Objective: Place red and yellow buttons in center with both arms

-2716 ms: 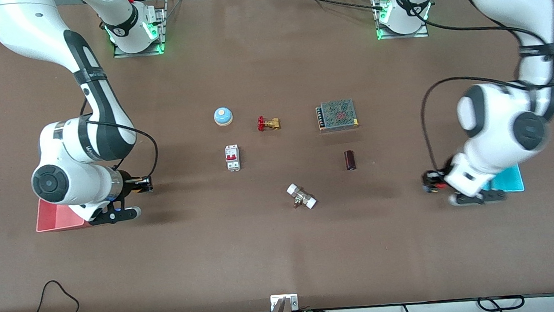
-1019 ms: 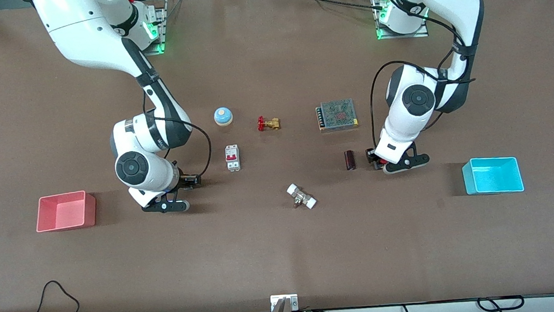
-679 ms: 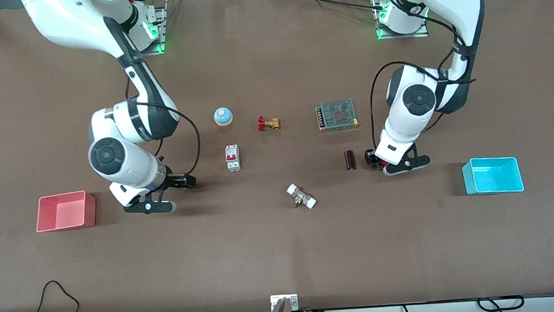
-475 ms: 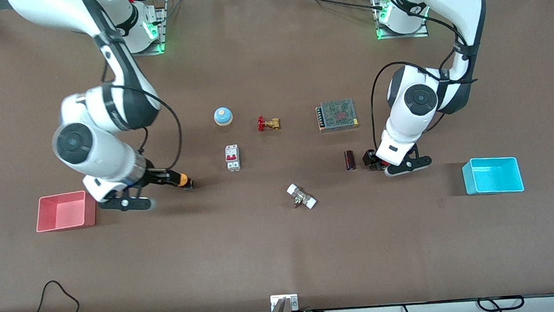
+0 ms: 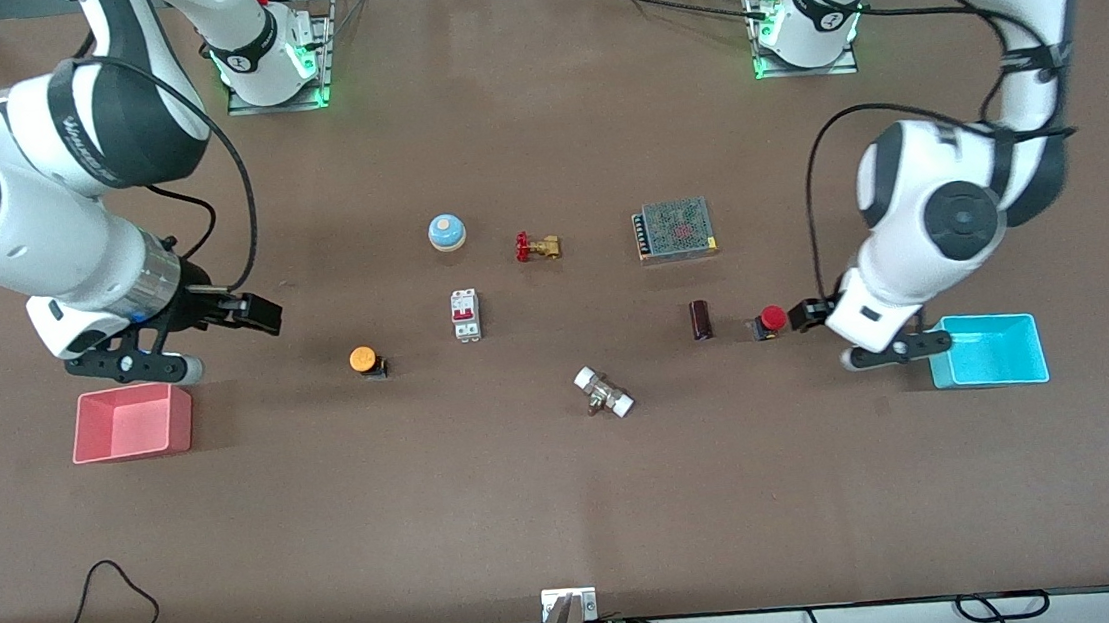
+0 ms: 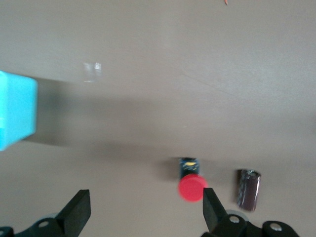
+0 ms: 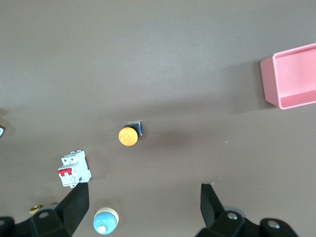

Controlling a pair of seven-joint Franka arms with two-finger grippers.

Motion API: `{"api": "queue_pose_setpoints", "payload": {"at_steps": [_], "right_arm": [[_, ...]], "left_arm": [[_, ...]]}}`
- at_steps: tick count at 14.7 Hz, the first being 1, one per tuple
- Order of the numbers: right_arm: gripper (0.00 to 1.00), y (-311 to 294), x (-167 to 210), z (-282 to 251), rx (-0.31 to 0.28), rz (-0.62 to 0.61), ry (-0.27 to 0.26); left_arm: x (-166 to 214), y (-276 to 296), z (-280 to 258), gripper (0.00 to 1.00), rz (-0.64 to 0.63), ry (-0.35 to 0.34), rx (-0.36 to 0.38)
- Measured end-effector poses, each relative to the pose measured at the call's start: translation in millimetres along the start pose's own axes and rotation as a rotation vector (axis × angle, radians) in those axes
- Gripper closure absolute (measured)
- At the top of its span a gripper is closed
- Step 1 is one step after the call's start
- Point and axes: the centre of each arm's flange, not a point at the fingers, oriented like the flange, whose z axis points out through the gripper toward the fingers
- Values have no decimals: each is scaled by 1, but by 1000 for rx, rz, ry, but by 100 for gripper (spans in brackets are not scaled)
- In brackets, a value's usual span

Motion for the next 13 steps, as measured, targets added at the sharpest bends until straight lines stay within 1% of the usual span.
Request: {"api": "queue_pose_setpoints", "payload": {"at_steps": [2,4,5,6,9,11,13], "right_arm": [[0,6,3,-11,-2,9,7],[0,20,6,-22,-24,25,5],[0,32,10,-31,-35,32,14],[0,48,14,-44,-36,36,21],[0,124,19,-78,-15,16,-4],[0,169,16,-95,-4,-13,-11],[0,186,8,-105,-31,-52,-25]], "left_arm": [[9,-29,-30,0,20,-23,-9],[12,-61,-58,0,53,-49,-33],[11,-78,-73,0,64,-60,-42],[8,-95,-90,0,64,-66,-51],[-10,-124,-137,0,42,-67,-73],[-22,-133,-158,0,41,-68,-96],[-34,-134,-174,0,48,-74,-107]]}}
